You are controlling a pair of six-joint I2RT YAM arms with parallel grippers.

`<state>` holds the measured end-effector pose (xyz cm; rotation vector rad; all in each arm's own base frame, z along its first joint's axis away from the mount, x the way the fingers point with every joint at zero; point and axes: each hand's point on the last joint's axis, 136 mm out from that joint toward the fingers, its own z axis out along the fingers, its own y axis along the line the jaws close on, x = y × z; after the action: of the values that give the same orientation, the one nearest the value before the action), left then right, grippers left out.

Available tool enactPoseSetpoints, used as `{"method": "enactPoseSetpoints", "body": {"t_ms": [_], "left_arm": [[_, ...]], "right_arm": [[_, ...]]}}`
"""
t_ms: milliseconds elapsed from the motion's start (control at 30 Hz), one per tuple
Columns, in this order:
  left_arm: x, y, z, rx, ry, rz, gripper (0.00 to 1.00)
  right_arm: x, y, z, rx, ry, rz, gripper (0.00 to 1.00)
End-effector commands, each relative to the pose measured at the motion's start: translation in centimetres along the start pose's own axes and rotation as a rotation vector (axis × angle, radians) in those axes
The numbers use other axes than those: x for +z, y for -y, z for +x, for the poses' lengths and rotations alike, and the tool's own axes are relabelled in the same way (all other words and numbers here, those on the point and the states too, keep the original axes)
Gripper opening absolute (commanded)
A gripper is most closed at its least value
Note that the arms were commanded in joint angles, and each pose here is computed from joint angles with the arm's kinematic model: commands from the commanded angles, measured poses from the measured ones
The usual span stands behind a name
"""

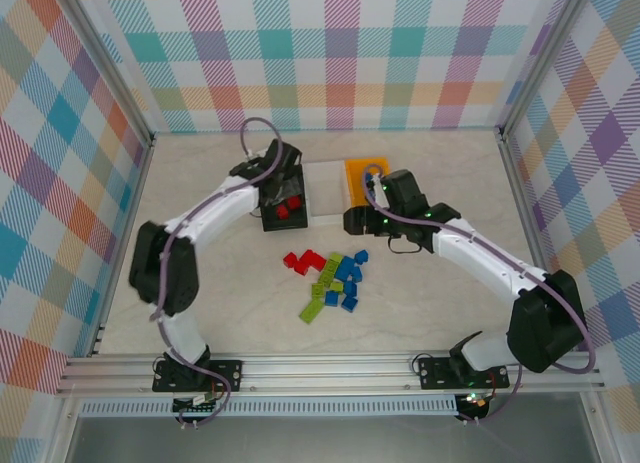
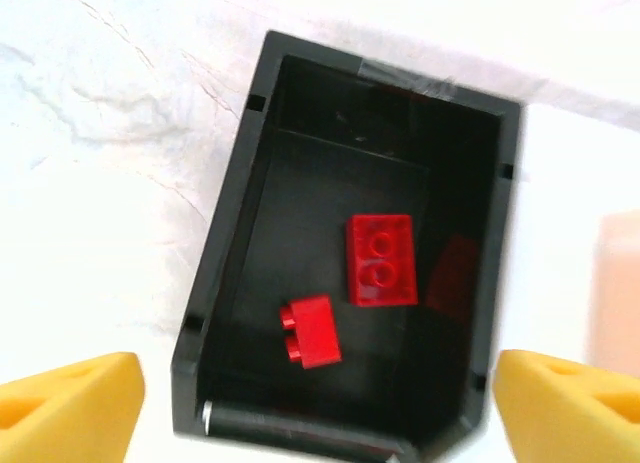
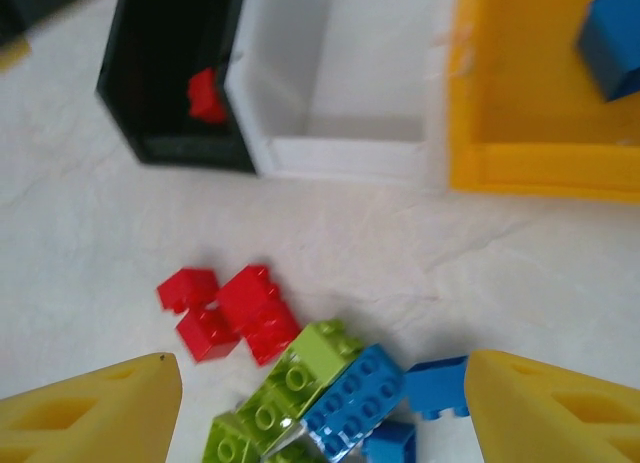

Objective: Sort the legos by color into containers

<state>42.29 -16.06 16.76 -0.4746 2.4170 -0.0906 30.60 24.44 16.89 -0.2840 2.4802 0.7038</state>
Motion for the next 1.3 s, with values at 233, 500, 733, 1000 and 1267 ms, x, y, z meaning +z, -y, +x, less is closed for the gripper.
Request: {"method": "enactPoseSetpoints", "body": {"t_ms": [233, 500, 733, 1000, 1267], "left_arm": [[-7.5, -3.4, 7.3, -0.051, -0.040, 0.193, 1.00], [-7.8, -8.5, 12.8, -0.072, -0.112, 0.171, 1.00], [-7.0, -9.8, 14.2, -0.079, -0.140, 0.122, 1.00], [-7.2, -10.2, 13.8, -0.057, -0.127, 0.093, 1.00], [-7.2, -10.2, 13.4, -0.039, -0.116, 0.081, 1.00]], "right_arm": [[2.0, -0.3, 8.4, -0.083, -0.214, 0.069, 0.71], [1.9, 1.0, 18.1, -0.104, -0.408, 0.114, 0.74], [4.8, -0.2, 18.7, -0.203, -0.439, 0.098, 0.71], [5.9, 0.0, 18.6, -0.288, -0.466, 0.141, 0.63], [5.4, -0.7, 19.0, -0.281, -0.468, 0.105, 0.44]]}}
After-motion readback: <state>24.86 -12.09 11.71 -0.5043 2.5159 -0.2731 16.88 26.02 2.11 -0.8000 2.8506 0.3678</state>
